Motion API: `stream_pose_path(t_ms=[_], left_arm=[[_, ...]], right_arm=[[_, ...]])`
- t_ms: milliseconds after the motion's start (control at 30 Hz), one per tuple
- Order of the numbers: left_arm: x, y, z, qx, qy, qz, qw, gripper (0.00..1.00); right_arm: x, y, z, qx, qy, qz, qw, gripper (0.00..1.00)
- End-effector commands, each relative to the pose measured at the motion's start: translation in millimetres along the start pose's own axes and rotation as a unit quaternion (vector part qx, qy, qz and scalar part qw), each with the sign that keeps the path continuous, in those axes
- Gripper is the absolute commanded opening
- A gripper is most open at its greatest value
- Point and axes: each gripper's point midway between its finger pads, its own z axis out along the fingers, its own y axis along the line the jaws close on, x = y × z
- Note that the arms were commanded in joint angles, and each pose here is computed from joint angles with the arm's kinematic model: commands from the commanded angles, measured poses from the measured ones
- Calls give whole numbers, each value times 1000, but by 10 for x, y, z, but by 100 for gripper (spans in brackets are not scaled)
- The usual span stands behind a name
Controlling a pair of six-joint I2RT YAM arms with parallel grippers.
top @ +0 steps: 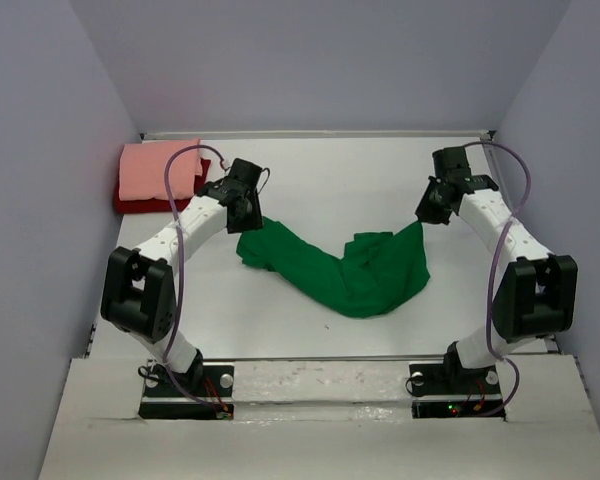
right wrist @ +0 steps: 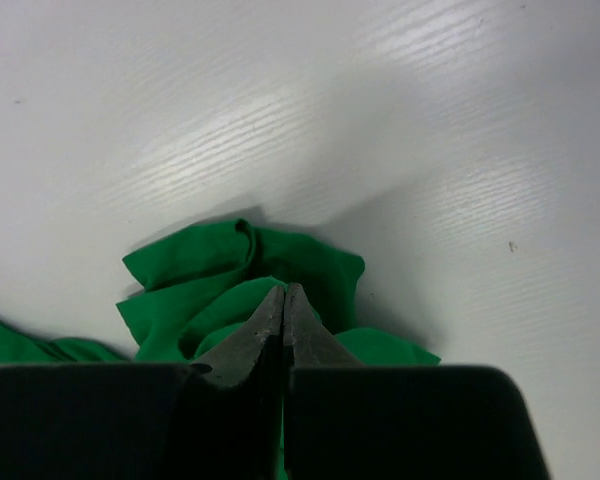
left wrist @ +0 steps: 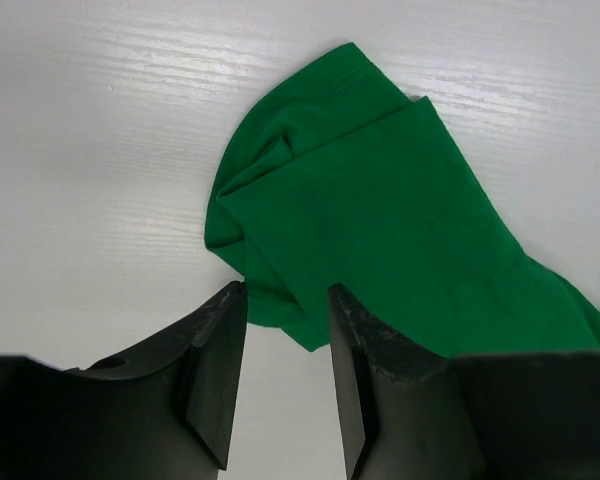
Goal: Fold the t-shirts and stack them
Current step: Flatten out the tshirt
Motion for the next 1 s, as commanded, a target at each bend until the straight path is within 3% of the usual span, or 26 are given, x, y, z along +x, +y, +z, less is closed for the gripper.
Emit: stream_pose_path(t_ms=[0, 133, 300, 567, 700, 967], left_arm=[[-292, -106, -220, 33, -52, -16, 998, 47], [-504, -250, -392, 69, -80, -20, 994, 47], [-646, -370, -416, 80, -78, -14, 994, 46], [-750, -408, -488, 89, -94, -7, 992, 45], [-657, -396, -308, 72, -61, 11, 995, 47], [-519, -402, 309, 69, 0, 28, 997, 50]], right_arm=[[-286, 63, -179, 2, -42, -15, 999, 0], [-472, 129, -408, -12, -67, -36, 997, 0], [-465, 248, -499, -26, -53, -39, 997, 0], [-810, 172, -681, 27, -111, -22, 993, 0], [-996, 249, -776, 24, -129, -20, 991, 0], [-913, 393, -763, -16, -107, -22, 994, 0]])
